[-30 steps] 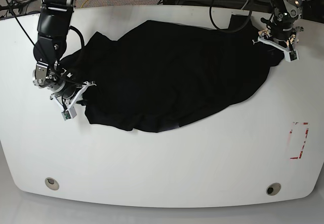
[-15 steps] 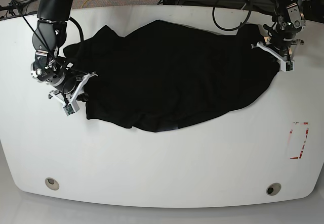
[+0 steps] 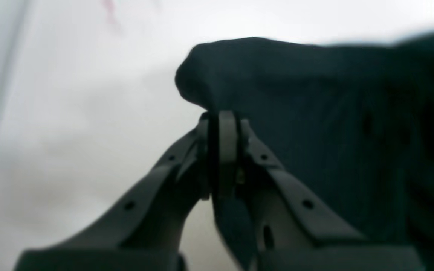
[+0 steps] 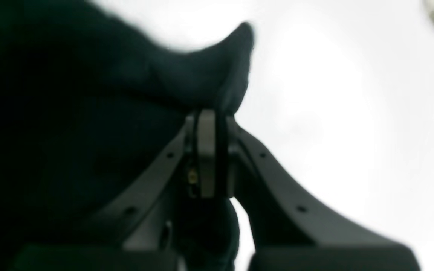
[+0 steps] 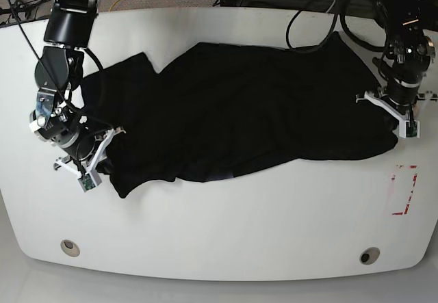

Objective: Fold the T-shirt properly
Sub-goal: 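Lift the shirt with both grippers, shake it, and lay it back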

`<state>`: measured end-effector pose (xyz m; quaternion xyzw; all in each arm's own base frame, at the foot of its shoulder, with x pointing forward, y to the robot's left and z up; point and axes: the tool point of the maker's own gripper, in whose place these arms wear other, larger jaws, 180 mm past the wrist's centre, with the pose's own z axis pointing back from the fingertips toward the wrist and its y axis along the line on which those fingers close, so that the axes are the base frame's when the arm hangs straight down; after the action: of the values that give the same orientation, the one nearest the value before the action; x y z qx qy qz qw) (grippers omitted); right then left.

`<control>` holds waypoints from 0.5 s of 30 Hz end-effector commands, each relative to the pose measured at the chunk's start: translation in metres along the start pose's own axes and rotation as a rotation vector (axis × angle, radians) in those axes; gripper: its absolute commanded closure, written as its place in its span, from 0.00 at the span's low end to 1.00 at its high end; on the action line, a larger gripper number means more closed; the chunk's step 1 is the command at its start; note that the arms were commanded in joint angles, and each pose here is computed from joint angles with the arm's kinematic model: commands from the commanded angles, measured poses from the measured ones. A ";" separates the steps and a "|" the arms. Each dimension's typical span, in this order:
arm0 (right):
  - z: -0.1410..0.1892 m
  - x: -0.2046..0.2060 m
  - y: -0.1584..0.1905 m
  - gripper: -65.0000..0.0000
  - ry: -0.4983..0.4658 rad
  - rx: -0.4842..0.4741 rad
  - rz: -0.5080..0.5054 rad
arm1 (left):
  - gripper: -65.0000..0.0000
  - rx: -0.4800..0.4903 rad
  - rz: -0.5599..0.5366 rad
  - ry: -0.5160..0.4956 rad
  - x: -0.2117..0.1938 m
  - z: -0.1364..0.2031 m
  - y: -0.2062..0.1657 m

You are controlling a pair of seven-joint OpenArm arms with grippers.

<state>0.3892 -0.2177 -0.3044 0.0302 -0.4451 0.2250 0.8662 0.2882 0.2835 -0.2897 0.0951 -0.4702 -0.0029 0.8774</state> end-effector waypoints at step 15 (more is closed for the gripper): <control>0.044 0.151 -0.085 1.00 -0.236 -0.184 0.114 | 1.00 0.162 -0.120 -0.406 0.205 0.027 0.063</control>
<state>0.4562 -0.2400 -0.1934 -0.0246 -0.5228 0.2304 0.8204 0.3672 0.3219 -0.1352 0.1746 -0.5909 -0.0275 0.7872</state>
